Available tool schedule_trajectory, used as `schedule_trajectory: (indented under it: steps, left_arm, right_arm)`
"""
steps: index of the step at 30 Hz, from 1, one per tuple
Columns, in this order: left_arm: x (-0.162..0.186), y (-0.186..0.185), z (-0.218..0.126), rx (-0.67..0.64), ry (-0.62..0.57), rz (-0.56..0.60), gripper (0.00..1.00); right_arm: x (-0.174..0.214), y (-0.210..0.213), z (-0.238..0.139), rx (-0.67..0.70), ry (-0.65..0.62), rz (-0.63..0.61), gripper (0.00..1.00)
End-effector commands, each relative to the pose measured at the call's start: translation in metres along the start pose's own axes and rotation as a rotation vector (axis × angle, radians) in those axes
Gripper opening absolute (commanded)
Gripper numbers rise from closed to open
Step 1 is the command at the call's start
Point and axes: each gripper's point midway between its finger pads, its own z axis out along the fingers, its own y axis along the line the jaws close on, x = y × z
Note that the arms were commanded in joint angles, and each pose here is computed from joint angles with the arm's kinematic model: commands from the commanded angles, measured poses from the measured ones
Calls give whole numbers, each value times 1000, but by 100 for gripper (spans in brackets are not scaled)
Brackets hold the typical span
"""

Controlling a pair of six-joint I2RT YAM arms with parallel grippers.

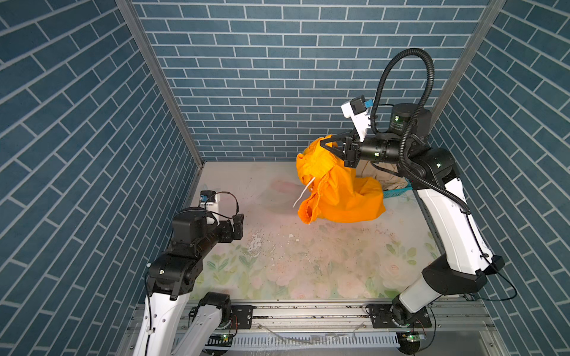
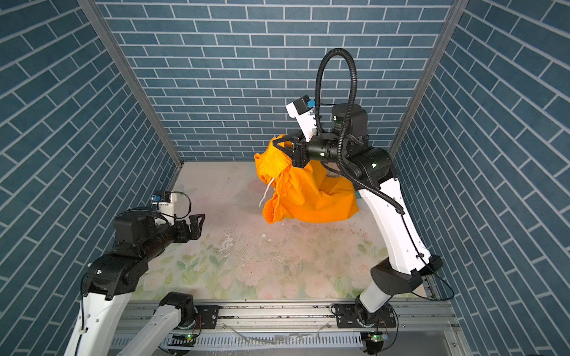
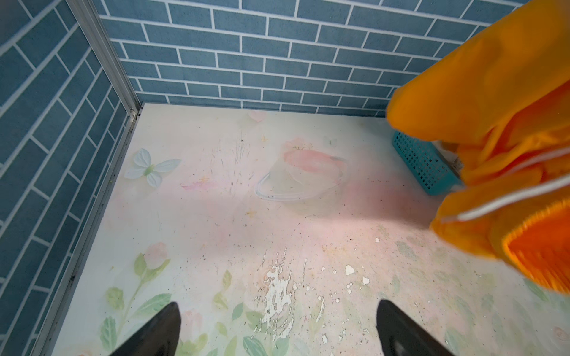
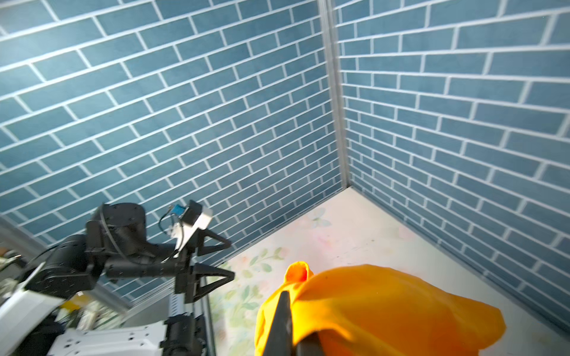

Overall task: Fold and stack the shorts
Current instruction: 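Grasp the orange shorts with the right gripper and lift them out of the basket, then drop the orange shorts onto the table center with the right gripper, then grasp the shorts' elastic waistband with the right gripper near the robot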

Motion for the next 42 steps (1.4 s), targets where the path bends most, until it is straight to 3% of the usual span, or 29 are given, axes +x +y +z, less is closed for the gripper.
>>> schedule_trajectory:
  steps: [1,4,10,16,19,22,27,31,35,42]
  left_arm:
    - [7,-5,-16,27,27,35,100]
    - [15,-18,-21,104,58,68,100]
    - [28,-35,-28,217,72,73,100]
    - [32,-37,-22,232,92,69,100]
    - [30,-36,-13,221,95,54,100]
    - [32,-33,9,205,155,19,100]
    - [25,-30,28,179,174,13,100]
    - [19,-35,34,201,200,25,100]
    - [22,-36,45,211,234,14,100]
    - [23,-38,57,223,259,11,100]
  right_arm:
    - [37,20,28,-156,139,138,0]
    - [74,0,56,-125,235,167,0]
    - [165,-87,122,45,440,171,0]
    - [217,-137,186,61,518,187,4]
    - [206,-153,201,92,475,189,31]
    - [185,-164,187,213,440,131,49]
    - [177,-155,121,405,429,93,58]
    - [220,-114,67,494,421,159,59]
    - [293,-66,40,594,496,218,61]
    - [388,-9,69,620,504,343,65]
